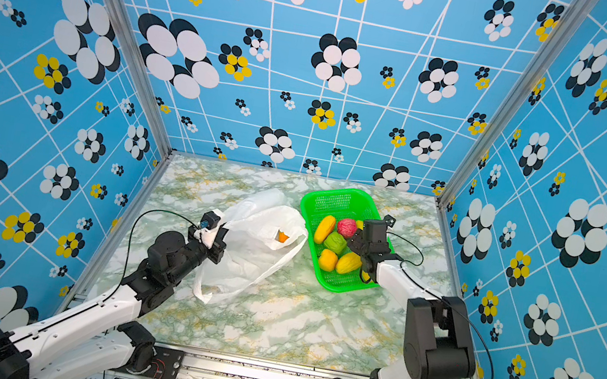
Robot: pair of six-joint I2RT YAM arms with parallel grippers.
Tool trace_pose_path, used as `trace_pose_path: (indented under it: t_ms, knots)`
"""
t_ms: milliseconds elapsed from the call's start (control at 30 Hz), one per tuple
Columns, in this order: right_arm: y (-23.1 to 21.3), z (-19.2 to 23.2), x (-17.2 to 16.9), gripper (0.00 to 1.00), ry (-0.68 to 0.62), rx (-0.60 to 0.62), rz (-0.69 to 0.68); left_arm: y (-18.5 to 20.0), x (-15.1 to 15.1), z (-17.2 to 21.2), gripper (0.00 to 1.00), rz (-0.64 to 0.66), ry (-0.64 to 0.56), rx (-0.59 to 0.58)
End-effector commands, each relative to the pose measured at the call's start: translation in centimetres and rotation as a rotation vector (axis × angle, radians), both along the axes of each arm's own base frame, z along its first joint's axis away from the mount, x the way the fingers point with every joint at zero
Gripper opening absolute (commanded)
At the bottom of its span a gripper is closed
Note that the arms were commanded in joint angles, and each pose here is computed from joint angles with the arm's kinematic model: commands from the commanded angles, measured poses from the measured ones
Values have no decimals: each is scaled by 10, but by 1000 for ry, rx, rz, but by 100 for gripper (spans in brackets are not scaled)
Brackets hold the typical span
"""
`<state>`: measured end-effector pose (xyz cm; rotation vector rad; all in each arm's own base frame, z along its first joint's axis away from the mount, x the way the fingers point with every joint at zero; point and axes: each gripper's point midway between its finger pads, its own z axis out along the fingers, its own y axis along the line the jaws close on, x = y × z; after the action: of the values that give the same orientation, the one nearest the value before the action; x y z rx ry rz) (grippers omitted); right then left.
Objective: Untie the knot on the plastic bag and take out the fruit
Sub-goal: 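Reach the right gripper deep into the bag toward the green-orange fruit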
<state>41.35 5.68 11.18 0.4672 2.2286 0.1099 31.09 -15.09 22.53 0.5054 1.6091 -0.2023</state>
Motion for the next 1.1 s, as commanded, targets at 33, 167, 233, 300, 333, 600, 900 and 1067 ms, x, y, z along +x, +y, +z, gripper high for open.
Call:
trace_pose_path:
  t_ms: [33, 167, 233, 300, 333, 600, 900, 1067]
  knots:
    - [24, 54, -25, 80, -201, -44, 109, -1, 1, -4, 0, -10, 7, -7]
    - [70, 103, -63, 73, -424, -7, 301, -4, 1, -3, 0, -24, 18, -11]
    - [100, 122, -82, 68, -497, 8, 423, -5, 1, 0, 0, -29, 14, -16]
    - [132, 135, -99, 63, -543, -3, 537, -6, 0, 1, 0, -34, 13, -19]
    - [146, 138, -107, 61, -558, 1, 583, -6, 0, 0, 0, -38, 14, -19]
    - [289, 99, -129, 46, -478, 59, 876, -5, -5, 6, 0, -39, 8, -44]
    - [375, 12, -101, 43, -295, 73, 819, -14, -18, 17, 0, -112, 2, -72]
    - [387, -23, -87, 41, -237, 107, 730, -12, -23, 18, 0, -117, -10, -83]
